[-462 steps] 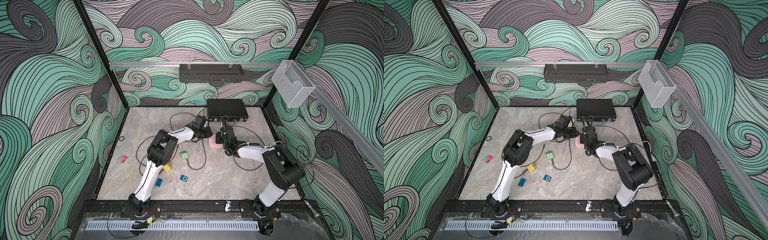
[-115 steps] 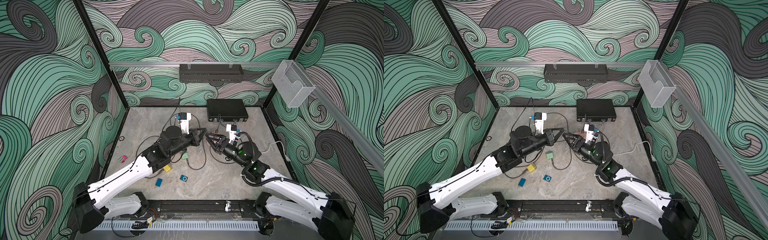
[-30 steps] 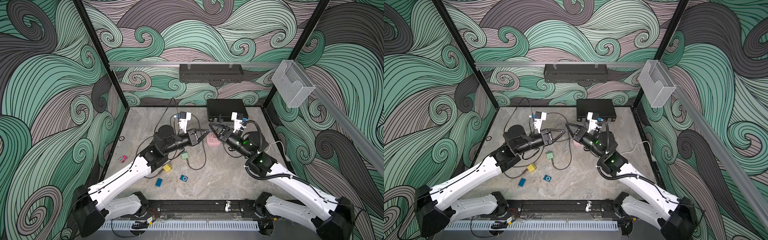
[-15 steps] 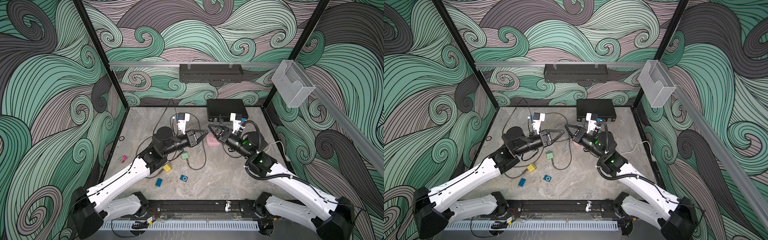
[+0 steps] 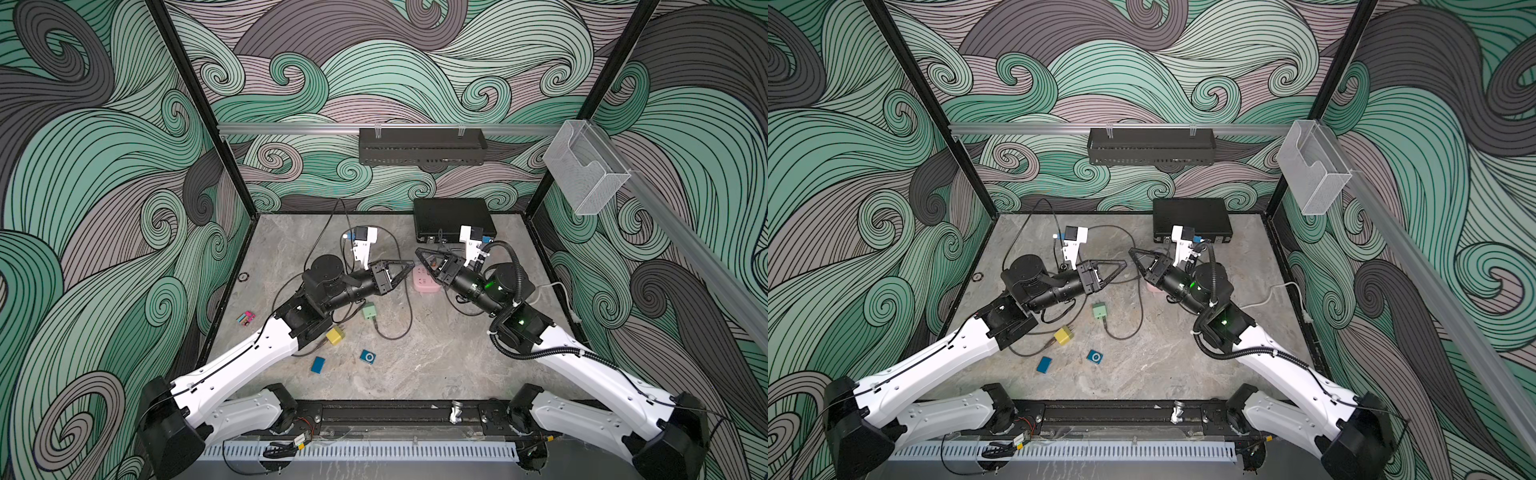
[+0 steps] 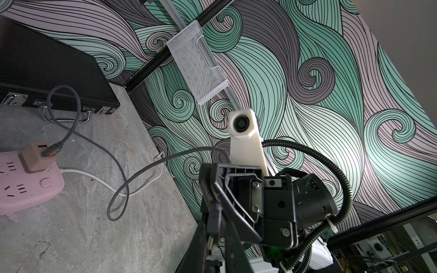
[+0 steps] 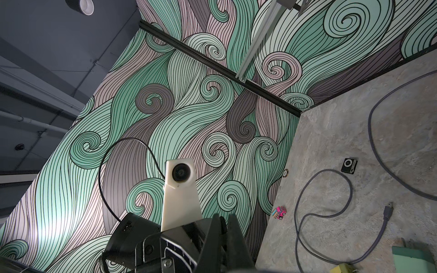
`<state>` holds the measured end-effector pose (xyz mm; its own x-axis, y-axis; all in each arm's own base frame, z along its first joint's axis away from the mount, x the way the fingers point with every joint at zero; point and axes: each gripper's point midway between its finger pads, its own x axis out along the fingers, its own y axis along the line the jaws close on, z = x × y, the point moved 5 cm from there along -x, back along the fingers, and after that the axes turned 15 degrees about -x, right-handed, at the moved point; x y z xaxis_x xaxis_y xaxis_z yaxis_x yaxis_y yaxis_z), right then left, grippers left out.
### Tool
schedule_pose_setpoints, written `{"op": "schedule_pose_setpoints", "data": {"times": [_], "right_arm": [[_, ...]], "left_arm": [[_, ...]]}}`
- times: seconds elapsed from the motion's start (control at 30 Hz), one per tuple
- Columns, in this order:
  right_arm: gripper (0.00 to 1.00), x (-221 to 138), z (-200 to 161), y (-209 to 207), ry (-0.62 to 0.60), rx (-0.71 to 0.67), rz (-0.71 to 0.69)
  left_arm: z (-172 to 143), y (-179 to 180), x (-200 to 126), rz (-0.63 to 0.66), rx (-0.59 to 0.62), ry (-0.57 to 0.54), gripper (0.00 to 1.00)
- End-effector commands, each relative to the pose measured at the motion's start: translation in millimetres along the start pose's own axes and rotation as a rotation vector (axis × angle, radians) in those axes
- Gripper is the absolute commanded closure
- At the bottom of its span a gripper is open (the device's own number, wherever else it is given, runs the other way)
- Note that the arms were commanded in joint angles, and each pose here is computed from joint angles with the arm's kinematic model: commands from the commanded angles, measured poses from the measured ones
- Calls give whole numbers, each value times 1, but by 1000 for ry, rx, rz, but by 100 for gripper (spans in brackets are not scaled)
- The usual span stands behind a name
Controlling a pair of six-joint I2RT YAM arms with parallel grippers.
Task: Charge mp3
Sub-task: Pick up the charging cable from the center of the board.
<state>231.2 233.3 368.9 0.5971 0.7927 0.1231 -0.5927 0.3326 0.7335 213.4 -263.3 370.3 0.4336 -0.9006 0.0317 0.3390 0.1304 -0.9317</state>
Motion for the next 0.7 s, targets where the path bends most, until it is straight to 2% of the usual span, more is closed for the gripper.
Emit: {"op": "schedule_pose_setpoints", "data": {"times": [0.0,0.67], "right_arm": [[100,3,5,4,-13,18,22],[100,0,3,4,-20,37,39]], "left_arm": [[2,-15,-4,-56,36,-11,85],[-1,-15,-1,-67,26,9,84]]}}
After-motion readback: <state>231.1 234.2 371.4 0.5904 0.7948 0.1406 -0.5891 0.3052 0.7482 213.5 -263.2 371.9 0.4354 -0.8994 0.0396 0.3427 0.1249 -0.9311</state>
